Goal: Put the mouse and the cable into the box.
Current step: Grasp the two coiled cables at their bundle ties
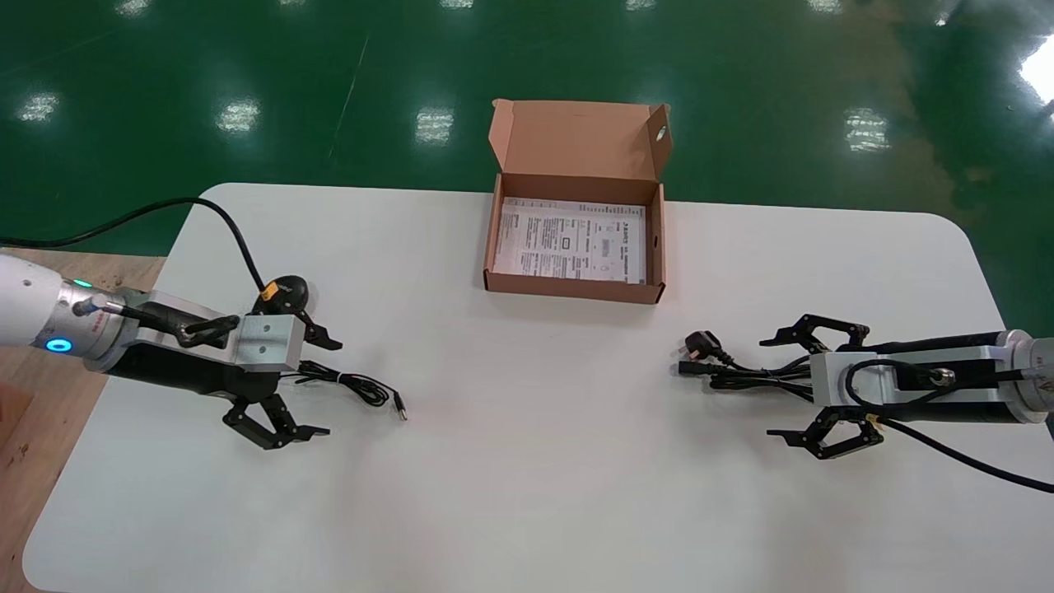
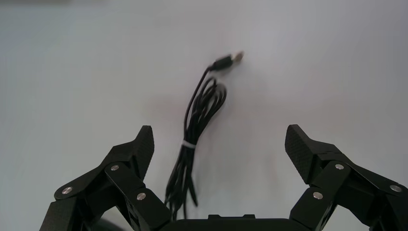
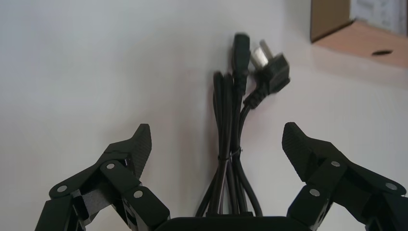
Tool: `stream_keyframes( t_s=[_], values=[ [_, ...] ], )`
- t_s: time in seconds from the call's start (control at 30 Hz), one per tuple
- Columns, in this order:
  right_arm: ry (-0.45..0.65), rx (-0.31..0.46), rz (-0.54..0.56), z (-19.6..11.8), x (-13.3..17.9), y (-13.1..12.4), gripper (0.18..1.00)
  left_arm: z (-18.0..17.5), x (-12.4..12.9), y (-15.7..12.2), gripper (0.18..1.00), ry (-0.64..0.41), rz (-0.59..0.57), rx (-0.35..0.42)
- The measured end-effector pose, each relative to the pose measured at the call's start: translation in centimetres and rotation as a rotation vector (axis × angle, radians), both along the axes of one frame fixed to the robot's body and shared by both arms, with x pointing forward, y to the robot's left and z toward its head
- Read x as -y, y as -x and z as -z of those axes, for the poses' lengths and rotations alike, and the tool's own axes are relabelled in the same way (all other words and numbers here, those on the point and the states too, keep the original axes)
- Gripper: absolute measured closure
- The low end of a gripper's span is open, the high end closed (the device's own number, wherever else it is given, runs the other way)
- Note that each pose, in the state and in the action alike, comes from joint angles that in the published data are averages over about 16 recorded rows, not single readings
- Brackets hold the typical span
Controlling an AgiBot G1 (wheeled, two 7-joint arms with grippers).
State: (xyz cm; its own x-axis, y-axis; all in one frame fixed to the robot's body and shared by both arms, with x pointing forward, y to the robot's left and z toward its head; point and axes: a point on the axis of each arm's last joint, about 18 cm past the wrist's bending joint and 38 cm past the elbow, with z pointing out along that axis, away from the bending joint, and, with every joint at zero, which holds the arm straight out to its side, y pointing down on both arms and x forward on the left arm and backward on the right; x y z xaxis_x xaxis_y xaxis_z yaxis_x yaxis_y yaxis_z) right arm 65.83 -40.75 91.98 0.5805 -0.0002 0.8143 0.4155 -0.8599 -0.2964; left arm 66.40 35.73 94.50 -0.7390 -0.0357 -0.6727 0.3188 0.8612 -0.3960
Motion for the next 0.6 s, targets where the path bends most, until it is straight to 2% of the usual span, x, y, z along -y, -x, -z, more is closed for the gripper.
stream_keyframes(
  t_s=[0.6],
  values=[
    [0.009,0.016,0.097,0.8,0.3,-2.5,0.179,1.6,-0.4,-2.7,0.183,-0.055,-0.07,0.067]
  ],
)
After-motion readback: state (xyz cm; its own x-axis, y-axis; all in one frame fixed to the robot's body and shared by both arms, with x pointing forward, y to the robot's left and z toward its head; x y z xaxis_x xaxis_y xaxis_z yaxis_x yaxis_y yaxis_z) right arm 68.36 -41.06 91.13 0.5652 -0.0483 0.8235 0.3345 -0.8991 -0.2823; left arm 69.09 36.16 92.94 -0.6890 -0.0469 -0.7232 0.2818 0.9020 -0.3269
